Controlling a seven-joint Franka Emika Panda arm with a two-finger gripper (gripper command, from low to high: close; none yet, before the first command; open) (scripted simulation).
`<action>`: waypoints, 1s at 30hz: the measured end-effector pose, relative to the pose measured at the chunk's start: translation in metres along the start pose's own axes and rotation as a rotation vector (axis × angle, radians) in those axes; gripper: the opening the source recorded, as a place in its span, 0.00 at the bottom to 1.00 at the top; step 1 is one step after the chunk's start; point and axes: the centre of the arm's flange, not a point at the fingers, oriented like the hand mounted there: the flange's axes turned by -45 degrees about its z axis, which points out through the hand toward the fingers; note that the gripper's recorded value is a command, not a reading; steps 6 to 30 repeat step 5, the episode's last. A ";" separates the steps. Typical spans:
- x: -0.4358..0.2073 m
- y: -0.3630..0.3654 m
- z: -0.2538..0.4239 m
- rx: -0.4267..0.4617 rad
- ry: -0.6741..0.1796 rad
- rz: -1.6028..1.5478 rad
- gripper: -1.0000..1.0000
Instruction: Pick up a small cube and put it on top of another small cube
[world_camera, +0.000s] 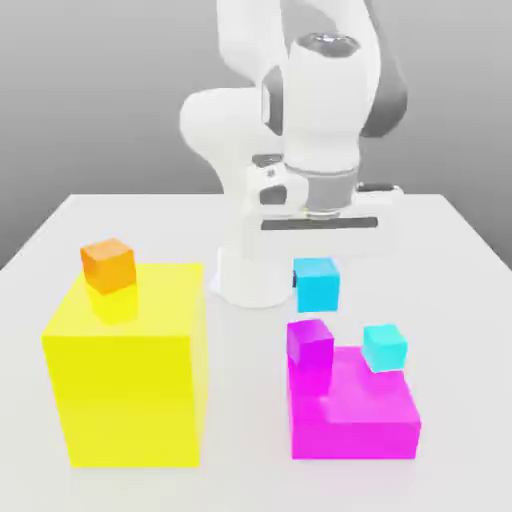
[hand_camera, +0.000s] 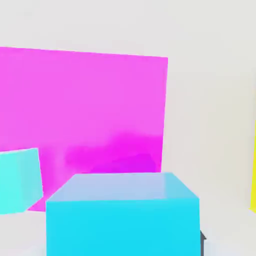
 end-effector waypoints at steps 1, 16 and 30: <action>-0.001 0.000 0.010 0.000 0.000 0.000 0.00; -0.002 0.000 0.018 0.000 0.000 -0.001 1.00; -0.002 0.000 0.018 0.000 0.000 -0.001 1.00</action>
